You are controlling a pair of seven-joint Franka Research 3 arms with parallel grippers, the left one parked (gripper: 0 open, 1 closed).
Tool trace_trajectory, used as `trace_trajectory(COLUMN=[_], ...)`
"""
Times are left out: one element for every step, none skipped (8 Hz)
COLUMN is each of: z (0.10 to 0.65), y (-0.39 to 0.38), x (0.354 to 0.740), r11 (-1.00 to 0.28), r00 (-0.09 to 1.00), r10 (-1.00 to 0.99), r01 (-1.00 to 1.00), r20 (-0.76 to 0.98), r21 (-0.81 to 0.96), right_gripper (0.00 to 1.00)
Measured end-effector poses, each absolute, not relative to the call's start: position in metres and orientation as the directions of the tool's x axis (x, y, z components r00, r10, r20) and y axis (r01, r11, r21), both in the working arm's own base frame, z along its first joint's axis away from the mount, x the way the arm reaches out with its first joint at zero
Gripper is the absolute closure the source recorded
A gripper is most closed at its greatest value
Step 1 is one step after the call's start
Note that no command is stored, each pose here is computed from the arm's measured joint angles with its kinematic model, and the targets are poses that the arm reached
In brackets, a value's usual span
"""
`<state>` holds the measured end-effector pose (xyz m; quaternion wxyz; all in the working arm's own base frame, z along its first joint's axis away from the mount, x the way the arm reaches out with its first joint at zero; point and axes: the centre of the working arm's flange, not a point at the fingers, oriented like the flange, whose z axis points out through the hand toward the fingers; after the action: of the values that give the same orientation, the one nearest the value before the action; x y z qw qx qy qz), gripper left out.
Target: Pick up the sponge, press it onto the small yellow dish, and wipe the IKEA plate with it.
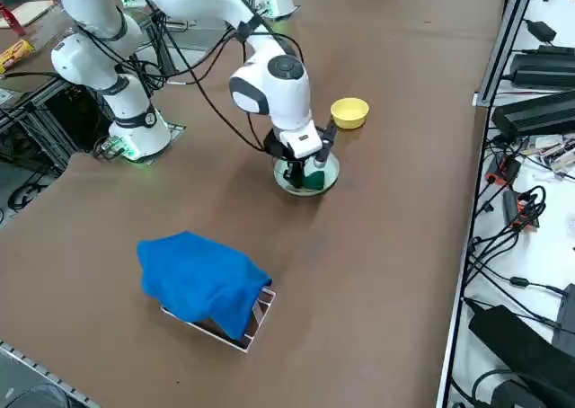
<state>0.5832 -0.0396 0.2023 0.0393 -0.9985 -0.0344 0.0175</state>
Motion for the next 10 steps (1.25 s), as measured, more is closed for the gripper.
trace_trajectory(z=[0.2,0.199,0.199,0.199,0.198,0.198,0.198,0.198,0.198,0.198], y=[-0.037,-0.034,-0.029,-0.021,-0.008,0.007,0.023,0.034,0.04,0.041], x=[0.591,0.596,0.6,0.602,0.603,0.603,0.602,0.602,0.601,0.601], r11=[-0.994,-0.993,-0.993,-0.992,-0.991,-0.99,-0.99,-0.99,-0.99,-0.99], r00=[0.997,0.997,0.996,0.997,0.998,0.998,0.999,0.999,0.999,0.999], r10=[0.075,0.08,0.083,0.077,0.067,0.058,0.044,0.032,0.023,0.02], r01=[0.072,0.078,0.081,0.075,0.065,0.055,0.04,0.028,0.02,0.015], r20=[-0.026,-0.023,-0.019,-0.016,-0.016,-0.018,-0.021,-0.024,-0.026,-0.028], r21=[-0.082,-0.084,-0.088,-0.102,-0.119,-0.13,-0.137,-0.14,-0.141,-0.141], right_gripper=[0.88,0.88,0.88,0.88,0.88,0.88,0.88,0.88,0.88,0.88])
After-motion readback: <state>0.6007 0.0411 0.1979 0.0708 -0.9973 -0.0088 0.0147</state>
